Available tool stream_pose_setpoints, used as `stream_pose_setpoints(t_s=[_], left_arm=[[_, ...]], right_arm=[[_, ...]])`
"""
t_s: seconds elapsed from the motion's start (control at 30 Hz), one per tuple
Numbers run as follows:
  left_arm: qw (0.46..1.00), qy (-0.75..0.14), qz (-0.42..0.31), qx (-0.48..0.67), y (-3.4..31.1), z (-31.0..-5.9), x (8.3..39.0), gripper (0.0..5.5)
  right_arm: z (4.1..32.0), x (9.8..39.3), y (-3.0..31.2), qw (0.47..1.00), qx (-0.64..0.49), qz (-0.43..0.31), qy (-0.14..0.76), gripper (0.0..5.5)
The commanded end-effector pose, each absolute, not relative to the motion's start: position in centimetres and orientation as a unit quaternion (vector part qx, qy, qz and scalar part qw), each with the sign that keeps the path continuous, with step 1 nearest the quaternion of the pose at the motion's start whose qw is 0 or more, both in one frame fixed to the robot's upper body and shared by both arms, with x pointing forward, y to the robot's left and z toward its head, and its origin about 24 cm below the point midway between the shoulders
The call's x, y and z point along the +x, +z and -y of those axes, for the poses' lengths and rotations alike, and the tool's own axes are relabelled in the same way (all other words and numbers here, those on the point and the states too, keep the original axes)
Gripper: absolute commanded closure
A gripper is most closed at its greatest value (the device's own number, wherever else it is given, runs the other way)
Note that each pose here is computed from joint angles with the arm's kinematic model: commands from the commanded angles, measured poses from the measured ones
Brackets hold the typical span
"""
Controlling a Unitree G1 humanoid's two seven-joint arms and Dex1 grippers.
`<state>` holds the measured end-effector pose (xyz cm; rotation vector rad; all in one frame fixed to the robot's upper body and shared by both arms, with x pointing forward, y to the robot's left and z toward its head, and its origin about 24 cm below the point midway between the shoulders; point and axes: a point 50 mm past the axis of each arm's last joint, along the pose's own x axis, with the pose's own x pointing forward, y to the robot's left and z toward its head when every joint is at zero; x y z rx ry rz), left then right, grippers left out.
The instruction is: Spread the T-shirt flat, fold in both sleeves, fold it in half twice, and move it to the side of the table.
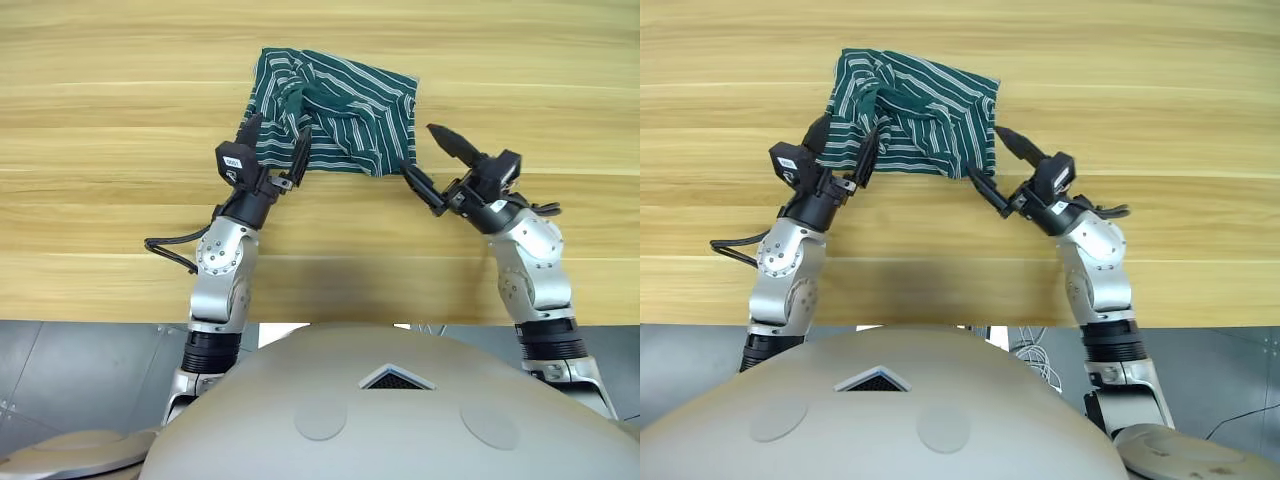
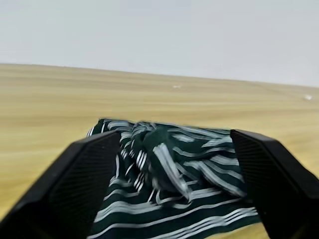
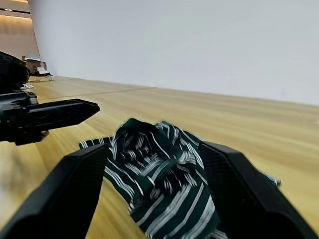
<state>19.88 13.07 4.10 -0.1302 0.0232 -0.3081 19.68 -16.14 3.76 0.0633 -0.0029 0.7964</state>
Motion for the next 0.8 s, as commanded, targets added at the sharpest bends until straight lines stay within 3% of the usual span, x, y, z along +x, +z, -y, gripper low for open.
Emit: stream_pose_setpoints(t_s=[0.03,0.8], left_arm=[[0.990,-0.130,-0.029,-0.036,3.6,-13.0,21.6,1.54],[0.989,-0.132,-0.054,-0.043,1.7,-11.5,24.3,1.54]], right_arm=[[14.6,20.7,3.0,0.925,0.047,-0.035,0.374,2.11],[11.0,22.8,0.4,0.924,0.126,-0.135,0.334,2.11]])
